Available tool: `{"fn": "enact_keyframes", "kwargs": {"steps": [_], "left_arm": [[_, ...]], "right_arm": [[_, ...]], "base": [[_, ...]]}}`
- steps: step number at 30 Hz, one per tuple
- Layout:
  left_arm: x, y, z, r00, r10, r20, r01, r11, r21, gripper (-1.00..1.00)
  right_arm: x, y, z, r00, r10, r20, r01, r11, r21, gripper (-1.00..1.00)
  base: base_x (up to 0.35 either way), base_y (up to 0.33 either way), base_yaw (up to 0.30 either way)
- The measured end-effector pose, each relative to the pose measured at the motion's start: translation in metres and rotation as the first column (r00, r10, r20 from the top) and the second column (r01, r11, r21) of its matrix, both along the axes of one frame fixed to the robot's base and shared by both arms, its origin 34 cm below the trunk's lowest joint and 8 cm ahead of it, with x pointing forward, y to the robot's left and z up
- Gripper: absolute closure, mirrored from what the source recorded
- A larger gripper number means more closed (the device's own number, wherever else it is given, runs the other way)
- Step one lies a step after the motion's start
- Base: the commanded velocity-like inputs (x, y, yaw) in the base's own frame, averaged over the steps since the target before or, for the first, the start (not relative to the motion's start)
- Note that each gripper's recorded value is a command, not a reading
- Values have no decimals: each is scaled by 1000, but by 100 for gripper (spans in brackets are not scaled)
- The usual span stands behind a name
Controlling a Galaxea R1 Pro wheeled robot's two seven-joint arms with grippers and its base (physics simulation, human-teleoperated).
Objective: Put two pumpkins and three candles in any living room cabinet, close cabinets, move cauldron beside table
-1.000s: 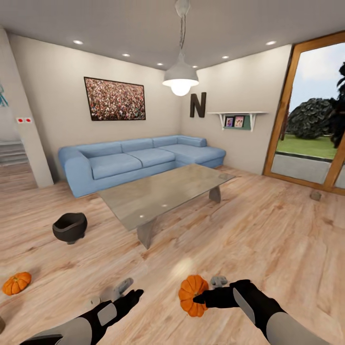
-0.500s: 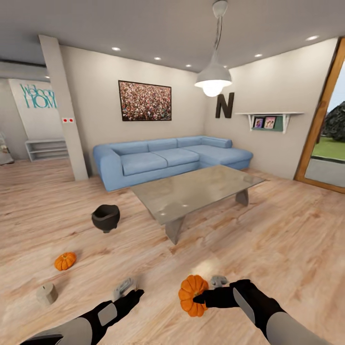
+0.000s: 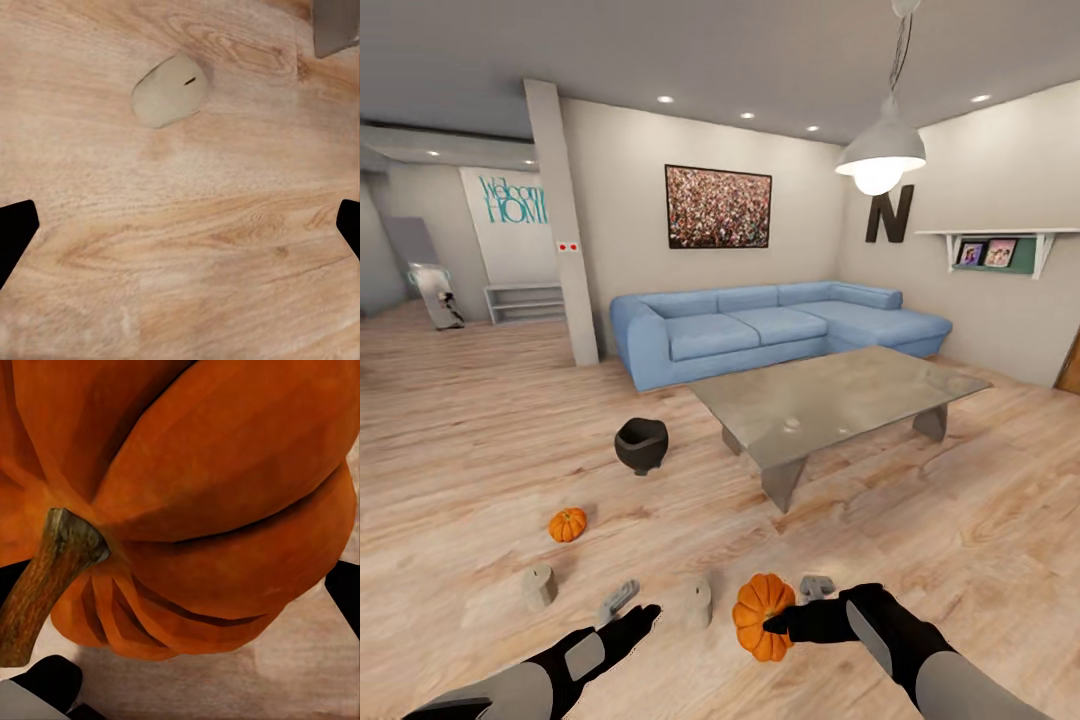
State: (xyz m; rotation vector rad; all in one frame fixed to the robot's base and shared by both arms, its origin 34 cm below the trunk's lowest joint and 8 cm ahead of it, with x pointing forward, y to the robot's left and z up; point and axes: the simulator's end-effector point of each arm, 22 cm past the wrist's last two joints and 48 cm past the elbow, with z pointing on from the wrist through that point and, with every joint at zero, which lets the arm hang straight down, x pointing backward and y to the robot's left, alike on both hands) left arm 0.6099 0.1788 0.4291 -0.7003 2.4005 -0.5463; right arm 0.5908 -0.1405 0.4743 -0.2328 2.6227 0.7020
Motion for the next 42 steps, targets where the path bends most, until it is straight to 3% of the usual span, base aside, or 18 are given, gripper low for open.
{"fn": "enact_keyframes", "kwargs": {"steps": [28,34,42], "left_arm": [[5,0,13,1000,0,25,0,1000,0,-100],[5,0,13,1000,2,26,-2,1000,-1,-100],[5,0,13,1000,2,27,-2,1000,-1,-100]], "right_arm": [[3,0,12,1000,1,24,-1,1000,0,100],[3,0,12,1000,1,24,-1,1000,1,100],[3,0,12,1000,2,24,-2,1000,-1,100]], "base": [[6,334,13],[90,292,204],[11,31,278]]}}
